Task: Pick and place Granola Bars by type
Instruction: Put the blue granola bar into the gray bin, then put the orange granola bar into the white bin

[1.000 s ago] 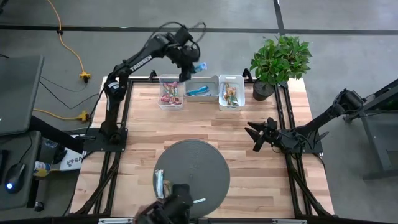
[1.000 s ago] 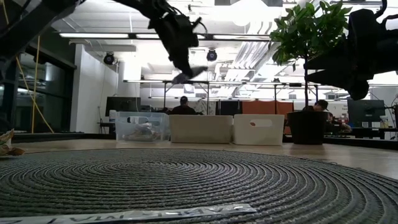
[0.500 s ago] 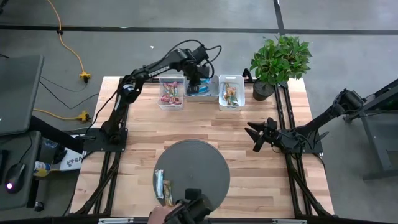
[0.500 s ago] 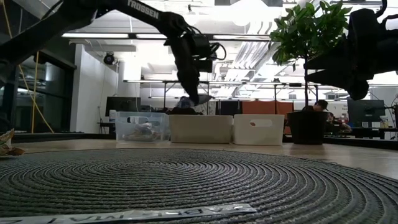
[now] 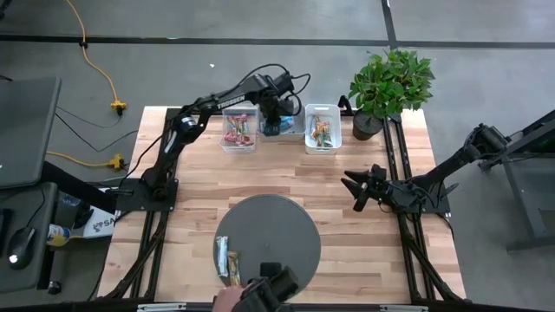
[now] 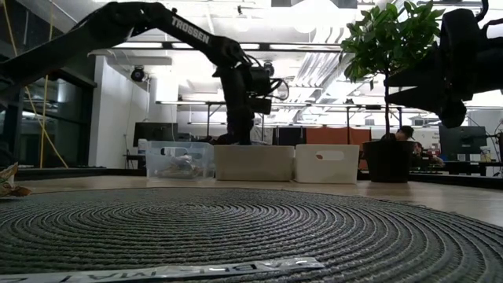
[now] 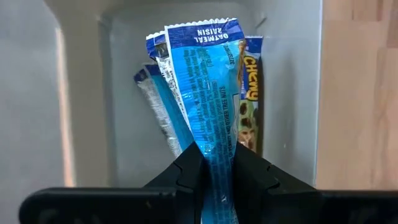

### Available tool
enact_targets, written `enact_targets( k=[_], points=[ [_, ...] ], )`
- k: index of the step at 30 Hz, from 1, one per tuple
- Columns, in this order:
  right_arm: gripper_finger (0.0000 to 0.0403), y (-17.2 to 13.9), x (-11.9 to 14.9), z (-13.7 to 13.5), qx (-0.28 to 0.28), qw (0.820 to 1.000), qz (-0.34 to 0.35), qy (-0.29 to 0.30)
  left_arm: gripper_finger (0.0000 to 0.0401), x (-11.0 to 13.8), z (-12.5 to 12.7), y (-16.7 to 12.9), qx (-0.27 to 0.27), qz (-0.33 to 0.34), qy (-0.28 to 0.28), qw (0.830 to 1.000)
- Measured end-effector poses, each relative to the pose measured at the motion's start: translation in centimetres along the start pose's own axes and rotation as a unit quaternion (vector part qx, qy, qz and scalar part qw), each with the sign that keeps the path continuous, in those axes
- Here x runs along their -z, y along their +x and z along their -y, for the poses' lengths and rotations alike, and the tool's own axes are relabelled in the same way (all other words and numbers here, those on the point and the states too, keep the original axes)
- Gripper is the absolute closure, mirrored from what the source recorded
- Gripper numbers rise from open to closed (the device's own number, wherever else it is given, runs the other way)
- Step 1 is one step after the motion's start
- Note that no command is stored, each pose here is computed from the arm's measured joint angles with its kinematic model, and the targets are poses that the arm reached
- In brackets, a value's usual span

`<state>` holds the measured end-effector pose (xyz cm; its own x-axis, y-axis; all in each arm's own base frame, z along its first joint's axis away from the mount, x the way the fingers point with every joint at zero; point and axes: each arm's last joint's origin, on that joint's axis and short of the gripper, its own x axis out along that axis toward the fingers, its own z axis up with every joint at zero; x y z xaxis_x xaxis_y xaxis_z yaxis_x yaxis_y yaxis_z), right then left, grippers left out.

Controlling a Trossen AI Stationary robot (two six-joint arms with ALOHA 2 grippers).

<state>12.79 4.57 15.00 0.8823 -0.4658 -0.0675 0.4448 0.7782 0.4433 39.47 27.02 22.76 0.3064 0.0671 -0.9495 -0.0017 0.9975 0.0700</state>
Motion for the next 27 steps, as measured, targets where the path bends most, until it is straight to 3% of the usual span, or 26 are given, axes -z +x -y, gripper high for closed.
enact_targets(
  k=[16,27],
  points=[
    [0.0238,0.00,0.08,-0.12,-0.020,1.000,-0.013,0.010,0.0336,-0.06,-0.21,0.95,0.000,0.001,-0.016,1.000],
    [0.0238,0.00,0.07,-0.12,-0.020,1.000,-0.013,0.009,0.0229,-0.01,-0.16,0.55,-0.004,-0.009,-0.032,0.999]
  ],
)
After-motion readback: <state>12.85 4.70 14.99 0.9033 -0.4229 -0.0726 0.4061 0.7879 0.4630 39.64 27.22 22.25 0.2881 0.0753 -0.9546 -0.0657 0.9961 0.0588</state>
